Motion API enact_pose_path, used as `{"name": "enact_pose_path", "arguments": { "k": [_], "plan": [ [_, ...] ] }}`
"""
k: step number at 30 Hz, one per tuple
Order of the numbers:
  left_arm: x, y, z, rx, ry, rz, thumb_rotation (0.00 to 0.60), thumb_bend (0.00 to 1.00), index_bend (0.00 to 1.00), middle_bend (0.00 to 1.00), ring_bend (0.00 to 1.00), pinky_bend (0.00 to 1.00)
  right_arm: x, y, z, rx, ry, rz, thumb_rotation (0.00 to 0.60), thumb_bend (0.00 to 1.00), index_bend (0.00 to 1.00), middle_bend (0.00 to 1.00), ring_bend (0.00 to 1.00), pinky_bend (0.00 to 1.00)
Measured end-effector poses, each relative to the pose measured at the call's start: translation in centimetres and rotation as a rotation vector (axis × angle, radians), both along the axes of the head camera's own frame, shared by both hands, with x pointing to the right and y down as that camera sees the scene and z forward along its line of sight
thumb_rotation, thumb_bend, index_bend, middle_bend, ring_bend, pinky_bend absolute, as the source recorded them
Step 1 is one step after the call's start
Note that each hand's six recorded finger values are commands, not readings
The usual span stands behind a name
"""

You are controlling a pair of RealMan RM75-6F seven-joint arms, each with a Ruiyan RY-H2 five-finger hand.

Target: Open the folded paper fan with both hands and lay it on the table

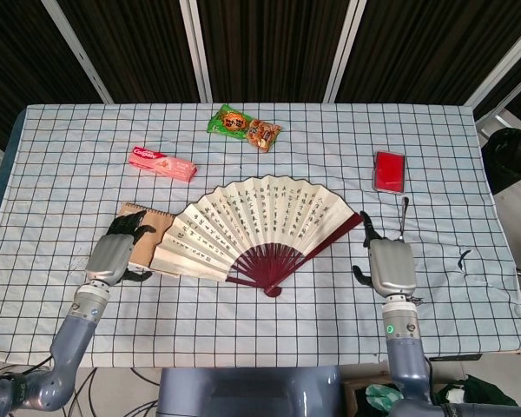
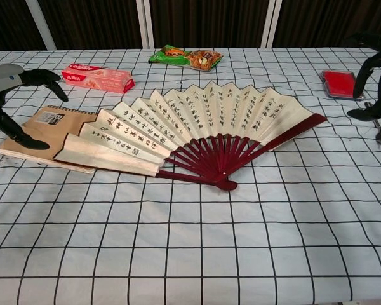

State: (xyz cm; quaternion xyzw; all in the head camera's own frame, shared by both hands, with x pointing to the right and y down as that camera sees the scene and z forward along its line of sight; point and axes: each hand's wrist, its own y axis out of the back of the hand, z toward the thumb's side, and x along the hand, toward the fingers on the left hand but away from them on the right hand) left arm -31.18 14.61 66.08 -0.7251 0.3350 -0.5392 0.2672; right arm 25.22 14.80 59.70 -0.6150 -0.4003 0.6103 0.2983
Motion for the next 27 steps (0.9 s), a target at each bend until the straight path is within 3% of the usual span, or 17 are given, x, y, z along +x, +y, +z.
{"name": "enact_pose_path", "arguments": {
  "k": [6,11,16,20,27],
  "plan": [
    [-1.3,1.2,-1.3,-0.014,-0.025,0.033,0.600,0.00,0.05,0.00,0.00,0.00,0.8,0.9,-0.2,-0.031,0.021,-0.016,0.600,0.15,0.00,0.12,0.23,0.25],
    [-4.1,1.9,-3.8,0.048,-0.063,0.032,0.600,0.00,0.05,0.00,0.00,0.00,2.1,1.6,-1.0,-0.022,0.046,-0.051,0.600,0.13,0.00,0.02,0.11,0.23],
    [-7.5,2.7,-6.7,0.164,-0.118,0.009,0.600,0.00,0.04,0.00,0.00,0.00,3.8,2.4,-2.4,0.049,0.073,-0.118,0.600,0.10,0.00,0.00,0.05,0.23],
    [-11.5,4.6,-9.5,0.251,-0.180,-0.044,0.600,0.00,0.02,0.00,0.00,0.00,6.2,3.5,-4.0,0.124,0.086,-0.154,0.600,0.10,0.00,0.00,0.02,0.23],
    [-17.0,8.7,-12.1,0.287,-0.251,-0.115,0.600,0.00,0.00,0.00,0.00,0.00,12.8,6.6,-6.0,0.198,0.142,-0.141,0.600,0.10,0.00,0.00,0.00,0.22]
  ]
}}
